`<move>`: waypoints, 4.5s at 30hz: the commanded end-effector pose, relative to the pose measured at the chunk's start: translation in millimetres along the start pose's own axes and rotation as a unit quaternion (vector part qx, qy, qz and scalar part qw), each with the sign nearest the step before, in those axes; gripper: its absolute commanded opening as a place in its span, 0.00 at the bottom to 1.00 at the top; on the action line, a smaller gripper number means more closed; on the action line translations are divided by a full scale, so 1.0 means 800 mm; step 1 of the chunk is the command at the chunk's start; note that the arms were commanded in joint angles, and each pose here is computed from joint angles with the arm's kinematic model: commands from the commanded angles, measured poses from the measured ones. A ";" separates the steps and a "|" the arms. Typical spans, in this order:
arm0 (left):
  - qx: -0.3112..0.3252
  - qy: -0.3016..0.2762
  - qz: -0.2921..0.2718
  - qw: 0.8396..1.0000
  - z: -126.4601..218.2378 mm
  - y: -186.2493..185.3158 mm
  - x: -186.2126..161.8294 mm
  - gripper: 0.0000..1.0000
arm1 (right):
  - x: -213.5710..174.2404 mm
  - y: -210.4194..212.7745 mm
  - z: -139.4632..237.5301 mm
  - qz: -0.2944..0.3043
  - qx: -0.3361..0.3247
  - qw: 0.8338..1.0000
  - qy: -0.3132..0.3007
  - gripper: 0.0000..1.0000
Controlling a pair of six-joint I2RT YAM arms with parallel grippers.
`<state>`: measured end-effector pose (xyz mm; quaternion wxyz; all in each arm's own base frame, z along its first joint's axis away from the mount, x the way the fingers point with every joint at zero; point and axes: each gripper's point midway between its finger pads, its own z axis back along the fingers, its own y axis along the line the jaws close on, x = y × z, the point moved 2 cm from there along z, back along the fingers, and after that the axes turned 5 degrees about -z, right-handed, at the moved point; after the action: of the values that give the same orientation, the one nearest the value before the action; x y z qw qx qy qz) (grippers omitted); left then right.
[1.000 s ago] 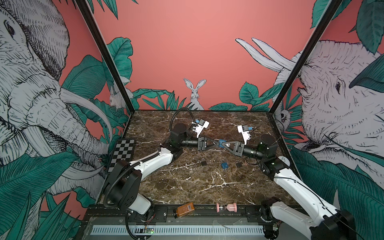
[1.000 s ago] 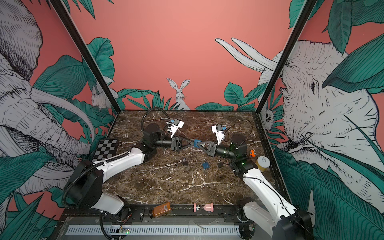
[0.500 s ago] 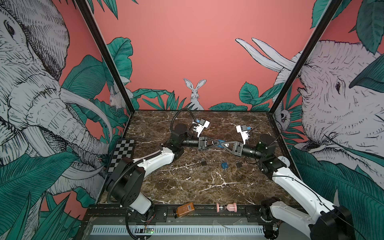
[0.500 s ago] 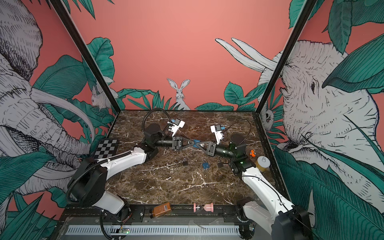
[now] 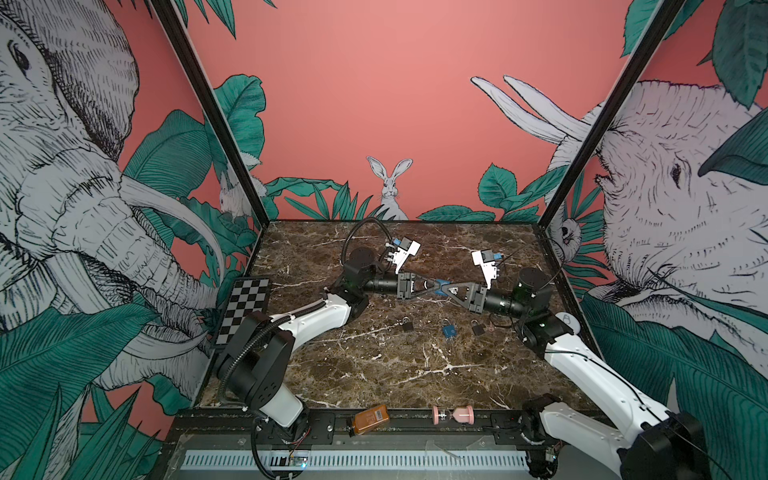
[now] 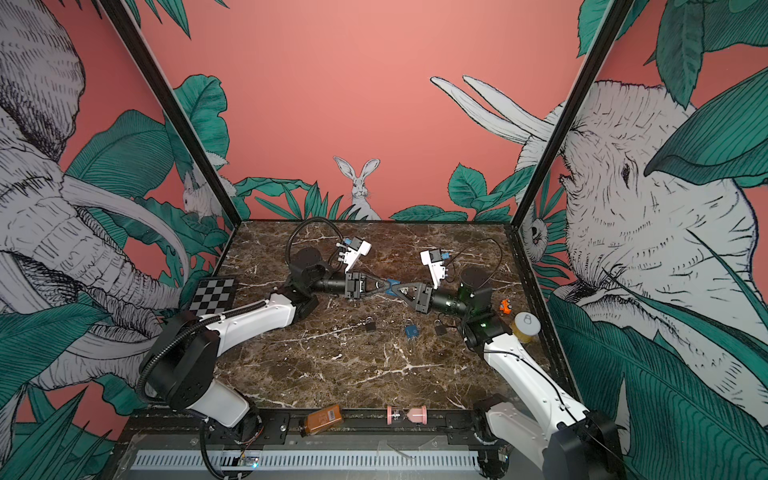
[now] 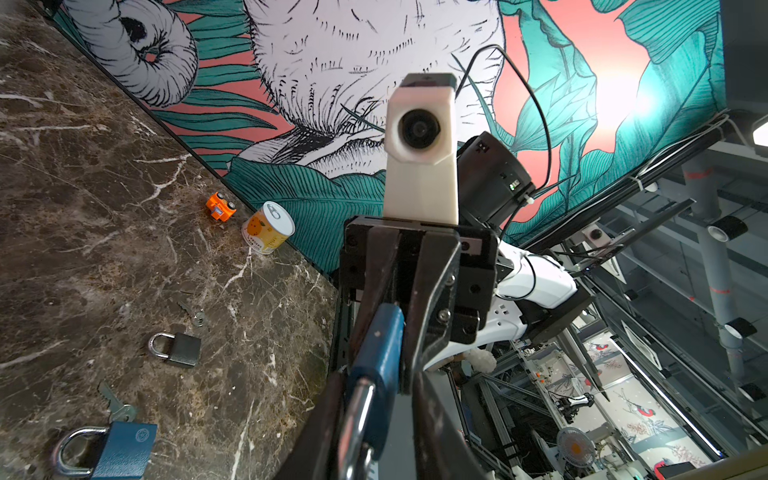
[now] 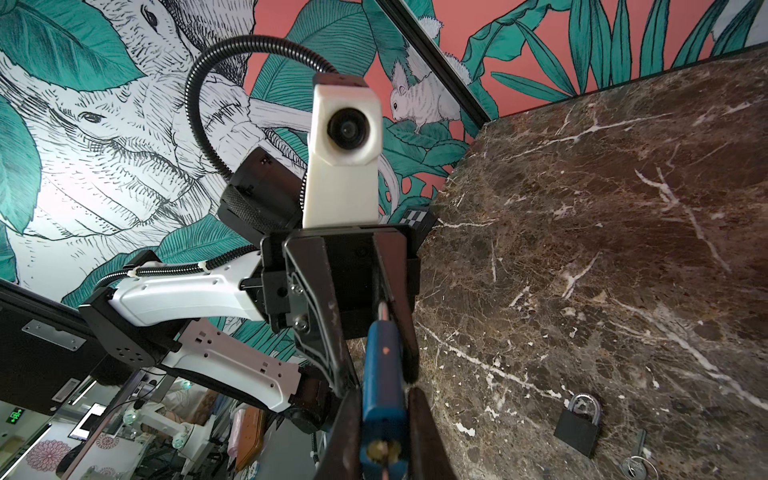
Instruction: Lock with the key
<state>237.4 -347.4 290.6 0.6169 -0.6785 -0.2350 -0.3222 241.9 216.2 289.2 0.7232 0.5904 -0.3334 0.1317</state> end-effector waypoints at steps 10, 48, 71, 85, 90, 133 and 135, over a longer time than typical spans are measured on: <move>-0.044 0.010 -0.032 0.998 -0.007 -0.028 0.004 0.23 | 0.024 0.009 -0.002 0.039 0.001 0.999 -0.027 0.00; -0.064 -0.028 -0.065 0.995 -0.003 -0.043 0.030 0.00 | 0.026 0.003 0.045 0.046 -0.059 0.995 -0.059 0.48; -0.057 -0.038 -0.047 0.997 -0.005 -0.031 0.031 0.00 | 0.017 0.018 0.038 0.022 0.009 0.999 -0.039 0.19; -0.061 -0.041 -0.042 0.996 -0.006 -0.028 0.031 0.00 | 0.017 0.020 0.035 0.018 0.027 0.999 -0.037 0.08; -0.058 -0.044 -0.040 0.997 -0.007 -0.024 0.032 0.00 | 0.012 0.017 0.037 0.016 0.019 0.999 -0.033 0.00; -0.015 -0.041 -0.053 0.998 0.022 0.006 0.031 0.00 | -0.009 0.003 0.042 0.010 0.007 1.000 -0.018 0.00; -0.009 -0.045 -0.054 0.998 0.027 0.008 0.033 0.00 | -0.007 0.003 0.042 0.010 0.007 1.000 -0.020 0.00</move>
<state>252.1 -346.1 282.3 0.5916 -0.6961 -0.2328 -0.3336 232.7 185.9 282.8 0.7238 0.5865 -0.3472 0.1078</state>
